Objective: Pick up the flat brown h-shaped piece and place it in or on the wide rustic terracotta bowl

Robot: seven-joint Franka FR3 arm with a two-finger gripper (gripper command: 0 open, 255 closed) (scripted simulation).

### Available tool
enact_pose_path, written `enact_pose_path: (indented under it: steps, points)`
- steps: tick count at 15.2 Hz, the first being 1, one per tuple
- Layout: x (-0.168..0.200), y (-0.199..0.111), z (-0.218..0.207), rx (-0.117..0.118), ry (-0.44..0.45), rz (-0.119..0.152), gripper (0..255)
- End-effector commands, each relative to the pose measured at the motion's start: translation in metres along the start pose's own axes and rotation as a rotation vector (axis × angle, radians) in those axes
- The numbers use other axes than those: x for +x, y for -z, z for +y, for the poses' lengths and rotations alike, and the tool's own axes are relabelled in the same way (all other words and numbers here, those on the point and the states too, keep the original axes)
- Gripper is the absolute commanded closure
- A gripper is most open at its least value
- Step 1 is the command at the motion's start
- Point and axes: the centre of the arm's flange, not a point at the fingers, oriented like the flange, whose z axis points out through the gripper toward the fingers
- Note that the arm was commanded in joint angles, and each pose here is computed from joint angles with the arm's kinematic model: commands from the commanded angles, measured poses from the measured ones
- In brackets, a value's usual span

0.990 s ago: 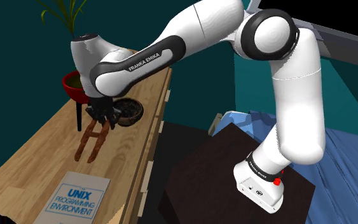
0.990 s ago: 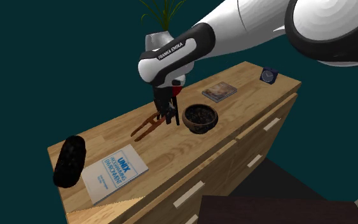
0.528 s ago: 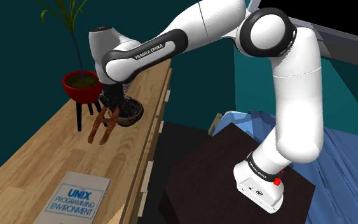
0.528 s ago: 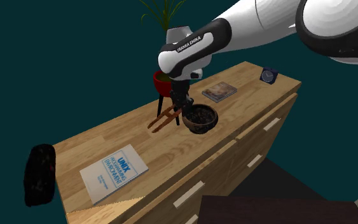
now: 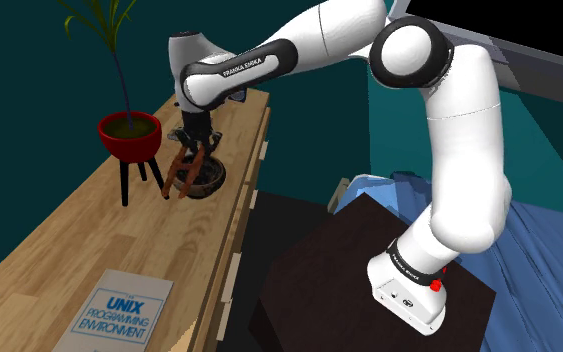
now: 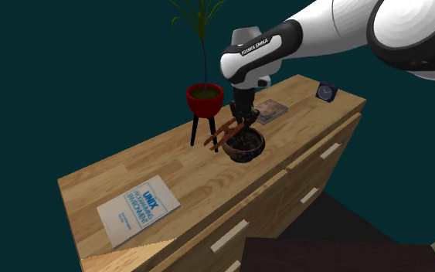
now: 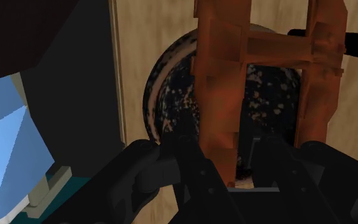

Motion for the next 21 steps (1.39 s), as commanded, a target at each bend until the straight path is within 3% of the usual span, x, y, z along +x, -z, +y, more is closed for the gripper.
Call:
enact_pose_path:
  steps: [1,5,21]
  points:
    - [0.027,0.002,0.004,0.0,0.001,0.0,255]
    - [0.086,0.004,0.011,0.0,0.001,0.0,255]
    - [0.088,-0.07,0.002,0.0,0.001,0.0,255]
